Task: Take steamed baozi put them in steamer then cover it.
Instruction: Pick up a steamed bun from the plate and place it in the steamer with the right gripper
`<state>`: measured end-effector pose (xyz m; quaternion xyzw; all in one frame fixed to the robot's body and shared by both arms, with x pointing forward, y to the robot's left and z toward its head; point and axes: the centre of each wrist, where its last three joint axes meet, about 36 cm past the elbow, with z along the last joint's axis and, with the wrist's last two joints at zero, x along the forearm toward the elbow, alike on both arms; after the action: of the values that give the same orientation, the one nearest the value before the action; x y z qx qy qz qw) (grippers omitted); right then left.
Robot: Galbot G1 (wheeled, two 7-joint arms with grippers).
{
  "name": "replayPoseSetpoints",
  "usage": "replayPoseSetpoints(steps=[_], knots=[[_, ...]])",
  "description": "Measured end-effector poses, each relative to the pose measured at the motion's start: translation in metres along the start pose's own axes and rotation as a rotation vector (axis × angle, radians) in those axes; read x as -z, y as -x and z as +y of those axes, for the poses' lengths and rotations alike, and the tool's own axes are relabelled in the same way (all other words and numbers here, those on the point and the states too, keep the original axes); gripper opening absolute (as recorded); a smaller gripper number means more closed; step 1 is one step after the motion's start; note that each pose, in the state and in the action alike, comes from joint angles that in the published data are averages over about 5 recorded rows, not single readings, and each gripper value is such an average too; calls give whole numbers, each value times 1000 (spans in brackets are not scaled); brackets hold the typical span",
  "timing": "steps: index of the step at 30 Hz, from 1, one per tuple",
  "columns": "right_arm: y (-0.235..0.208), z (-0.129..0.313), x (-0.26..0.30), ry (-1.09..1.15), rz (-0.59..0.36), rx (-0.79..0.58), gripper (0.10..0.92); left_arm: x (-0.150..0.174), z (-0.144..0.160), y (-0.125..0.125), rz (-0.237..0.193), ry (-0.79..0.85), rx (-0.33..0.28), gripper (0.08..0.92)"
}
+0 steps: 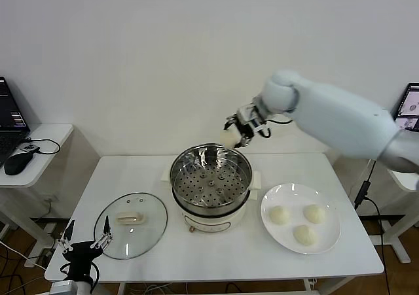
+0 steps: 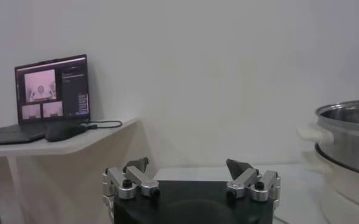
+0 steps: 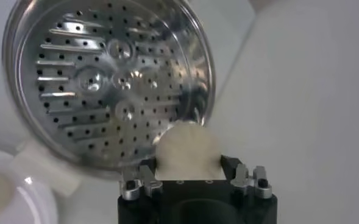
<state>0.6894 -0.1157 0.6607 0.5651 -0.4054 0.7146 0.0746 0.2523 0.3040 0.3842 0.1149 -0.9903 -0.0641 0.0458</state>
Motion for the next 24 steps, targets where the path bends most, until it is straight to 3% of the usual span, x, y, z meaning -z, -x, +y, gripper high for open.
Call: replayPoseSetpoints(steps=[11, 24], knots=[[48, -6, 20, -215, -23, 45, 670, -2, -2, 2, 4, -5, 3, 823], [86, 2, 9, -317, -33, 64, 675, -5, -1, 2, 9, -3, 7, 823]])
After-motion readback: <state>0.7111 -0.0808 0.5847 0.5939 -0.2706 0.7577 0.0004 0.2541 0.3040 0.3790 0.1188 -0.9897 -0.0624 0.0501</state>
